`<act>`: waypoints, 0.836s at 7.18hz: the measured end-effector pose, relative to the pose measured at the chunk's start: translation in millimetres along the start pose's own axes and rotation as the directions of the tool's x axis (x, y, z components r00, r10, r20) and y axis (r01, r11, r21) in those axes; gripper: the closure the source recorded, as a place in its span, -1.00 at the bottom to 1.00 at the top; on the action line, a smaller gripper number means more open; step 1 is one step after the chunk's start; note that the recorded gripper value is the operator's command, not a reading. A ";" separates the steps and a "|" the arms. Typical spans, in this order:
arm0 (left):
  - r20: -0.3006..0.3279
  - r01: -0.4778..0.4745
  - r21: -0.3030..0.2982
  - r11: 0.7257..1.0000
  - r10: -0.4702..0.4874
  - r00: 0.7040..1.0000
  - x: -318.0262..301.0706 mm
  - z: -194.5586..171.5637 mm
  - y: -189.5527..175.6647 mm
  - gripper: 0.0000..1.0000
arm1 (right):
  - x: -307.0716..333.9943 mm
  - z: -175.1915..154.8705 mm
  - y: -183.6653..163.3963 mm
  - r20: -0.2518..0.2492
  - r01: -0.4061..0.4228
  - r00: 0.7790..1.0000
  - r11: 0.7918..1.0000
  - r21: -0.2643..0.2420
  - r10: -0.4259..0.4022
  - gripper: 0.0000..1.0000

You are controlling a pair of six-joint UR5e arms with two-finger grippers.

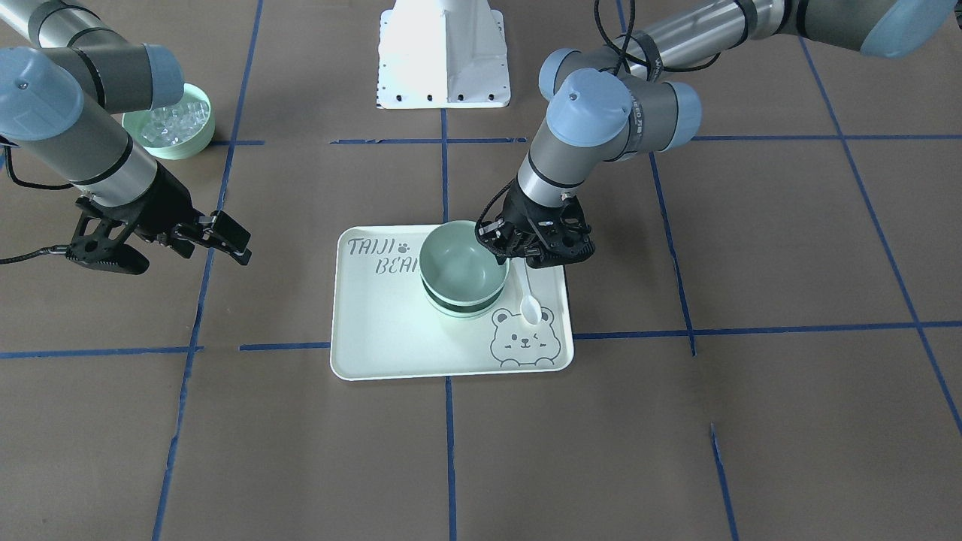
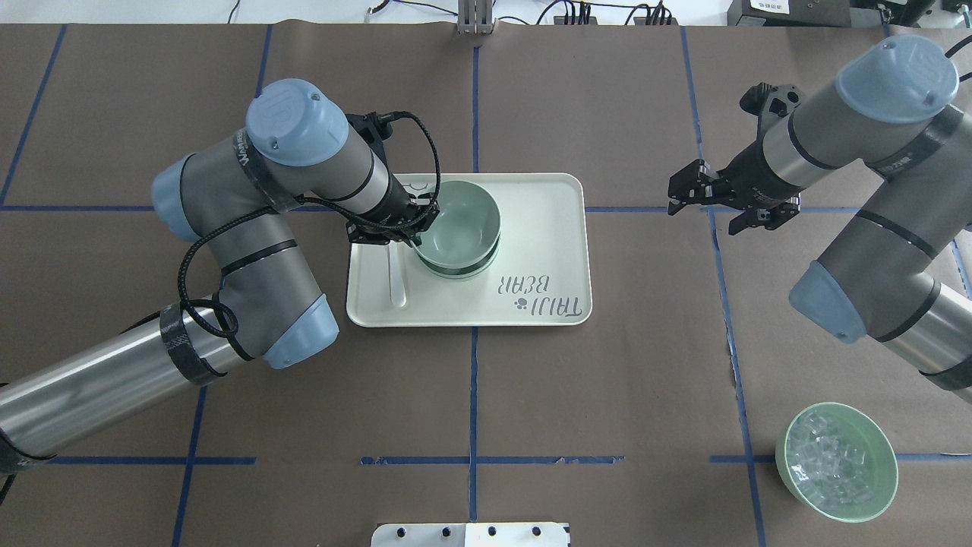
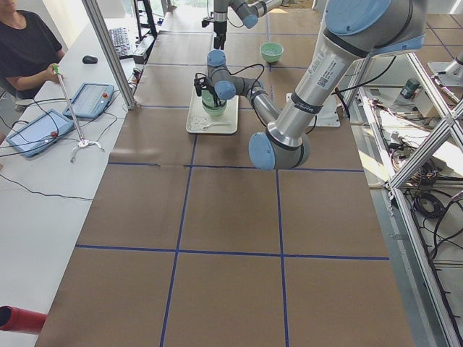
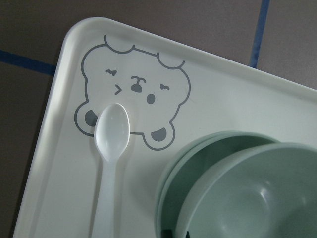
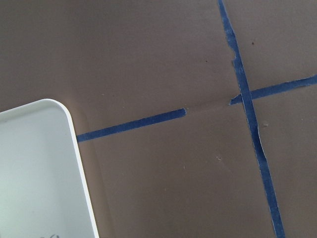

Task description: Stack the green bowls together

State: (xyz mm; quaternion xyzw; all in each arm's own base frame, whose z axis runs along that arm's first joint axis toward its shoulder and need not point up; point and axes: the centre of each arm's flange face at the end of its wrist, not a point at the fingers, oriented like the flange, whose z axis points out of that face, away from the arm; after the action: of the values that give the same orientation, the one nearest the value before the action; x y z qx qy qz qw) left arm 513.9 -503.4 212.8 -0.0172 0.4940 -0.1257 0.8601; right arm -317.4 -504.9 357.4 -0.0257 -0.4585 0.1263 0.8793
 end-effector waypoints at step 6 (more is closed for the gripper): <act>0.014 -0.023 0.040 0.999 0.022 1.000 -0.1 7.3 -3.0 -1.00 | -1.2 -0.4 0.4 0.002 0.002 1.000 1.000 0.000 -0.002 -1.00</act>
State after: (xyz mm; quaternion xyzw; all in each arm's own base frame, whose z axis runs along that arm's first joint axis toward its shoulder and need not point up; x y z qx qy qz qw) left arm 519.5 -507.0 217.1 0.0050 0.4857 -0.1260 0.8650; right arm -317.8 -504.7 356.1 -0.0252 -0.4592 0.1255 0.8790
